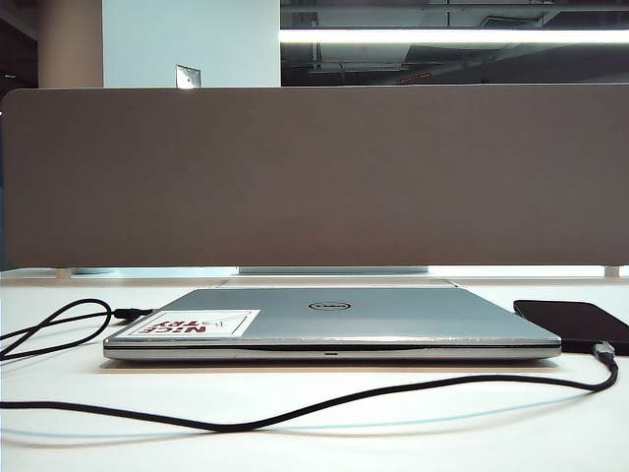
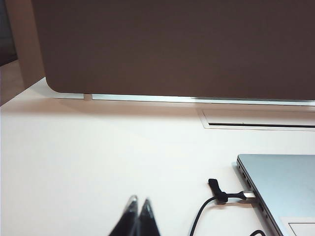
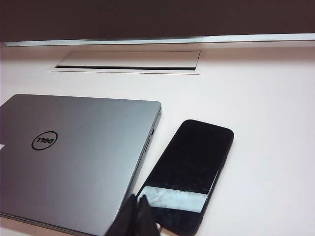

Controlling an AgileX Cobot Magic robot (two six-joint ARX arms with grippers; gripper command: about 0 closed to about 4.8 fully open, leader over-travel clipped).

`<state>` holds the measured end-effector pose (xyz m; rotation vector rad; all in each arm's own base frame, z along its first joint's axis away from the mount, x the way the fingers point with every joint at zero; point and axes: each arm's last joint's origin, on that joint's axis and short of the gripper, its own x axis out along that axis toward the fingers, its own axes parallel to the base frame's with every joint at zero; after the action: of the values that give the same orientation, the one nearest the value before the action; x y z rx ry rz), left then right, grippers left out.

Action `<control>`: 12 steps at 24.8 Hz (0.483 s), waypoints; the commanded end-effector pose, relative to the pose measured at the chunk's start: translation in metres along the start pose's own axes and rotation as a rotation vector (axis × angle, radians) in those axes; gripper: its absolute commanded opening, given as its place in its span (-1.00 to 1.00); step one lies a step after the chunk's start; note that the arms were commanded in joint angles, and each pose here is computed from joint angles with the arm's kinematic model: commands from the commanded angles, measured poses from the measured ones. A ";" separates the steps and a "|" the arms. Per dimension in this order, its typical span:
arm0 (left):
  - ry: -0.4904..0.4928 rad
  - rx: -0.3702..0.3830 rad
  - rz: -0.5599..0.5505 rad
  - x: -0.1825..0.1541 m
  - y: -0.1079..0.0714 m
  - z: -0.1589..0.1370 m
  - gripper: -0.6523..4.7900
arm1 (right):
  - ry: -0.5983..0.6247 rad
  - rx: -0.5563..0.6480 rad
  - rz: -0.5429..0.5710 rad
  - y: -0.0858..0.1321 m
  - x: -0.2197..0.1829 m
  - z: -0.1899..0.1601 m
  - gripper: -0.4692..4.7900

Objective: Pick up the charging cable and the phone, plug the charging cable into the charging port on the phone, and finally place them back on the table.

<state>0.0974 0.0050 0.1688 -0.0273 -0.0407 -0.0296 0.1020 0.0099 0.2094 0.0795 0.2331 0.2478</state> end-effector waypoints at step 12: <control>-0.014 -0.001 -0.002 0.000 0.000 0.002 -0.78 | -0.056 -0.011 -0.015 0.000 -0.003 0.003 -0.84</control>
<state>0.0974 0.0050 0.1687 -0.0274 -0.0403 -0.0300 0.1012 0.0098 0.2095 0.0785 0.2254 0.2451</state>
